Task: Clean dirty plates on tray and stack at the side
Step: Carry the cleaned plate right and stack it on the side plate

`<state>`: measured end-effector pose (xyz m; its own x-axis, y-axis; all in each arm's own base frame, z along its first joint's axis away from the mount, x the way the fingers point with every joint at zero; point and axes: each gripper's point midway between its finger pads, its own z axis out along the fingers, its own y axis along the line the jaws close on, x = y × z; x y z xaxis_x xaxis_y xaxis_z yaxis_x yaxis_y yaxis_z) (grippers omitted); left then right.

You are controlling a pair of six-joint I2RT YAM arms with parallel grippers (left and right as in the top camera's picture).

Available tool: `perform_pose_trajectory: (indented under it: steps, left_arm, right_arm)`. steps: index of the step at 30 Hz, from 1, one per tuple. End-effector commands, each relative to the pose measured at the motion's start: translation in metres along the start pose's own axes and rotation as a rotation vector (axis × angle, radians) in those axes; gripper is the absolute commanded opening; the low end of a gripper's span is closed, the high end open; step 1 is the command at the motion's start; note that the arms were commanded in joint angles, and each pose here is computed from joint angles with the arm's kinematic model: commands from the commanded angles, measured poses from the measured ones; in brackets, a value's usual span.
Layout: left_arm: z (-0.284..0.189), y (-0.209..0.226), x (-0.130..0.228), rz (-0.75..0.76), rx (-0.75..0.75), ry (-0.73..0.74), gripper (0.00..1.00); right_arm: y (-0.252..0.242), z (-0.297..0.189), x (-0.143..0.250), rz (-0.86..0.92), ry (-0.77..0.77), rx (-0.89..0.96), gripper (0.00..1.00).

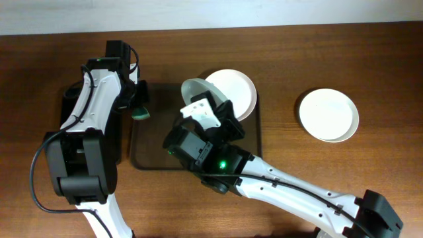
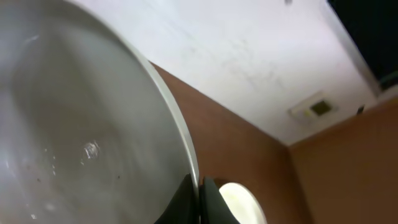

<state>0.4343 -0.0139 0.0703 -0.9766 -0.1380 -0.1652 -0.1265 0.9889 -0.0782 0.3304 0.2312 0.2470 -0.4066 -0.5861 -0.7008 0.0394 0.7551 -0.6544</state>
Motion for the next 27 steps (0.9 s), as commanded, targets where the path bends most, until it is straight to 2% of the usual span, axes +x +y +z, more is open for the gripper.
perform_pose_trajectory:
  steps: [1, 9, 13, 16, 27]
  left_arm:
    - [-0.003, -0.003, -0.002, 0.017, 0.015, -0.009, 0.0]
    - [-0.005, 0.005, -0.002, 0.013, -0.011, -0.011, 0.01]
    - [-0.027, 0.068, 0.005, -0.092, -0.129, 0.001, 0.01]
    - [-0.034, 0.112, 0.01, -0.132, -0.149, 0.01, 0.01]
    - [0.013, 0.136, 0.029, -0.139, -0.282, 0.014, 0.01]
  right_arm:
    - [-0.009, -0.008, -0.012, -0.123, -0.036, 0.073, 0.04]
    - [-0.015, -0.016, -0.024, -0.148, -0.069, 0.126, 0.04]
    - [-0.011, -0.016, -0.024, -0.126, -0.071, 0.104, 0.04]
    - [-0.001, -0.015, -0.025, -0.125, -0.076, 0.046, 0.04]
    - [0.011, -0.014, -0.027, -0.088, -0.085, -0.03, 0.04]
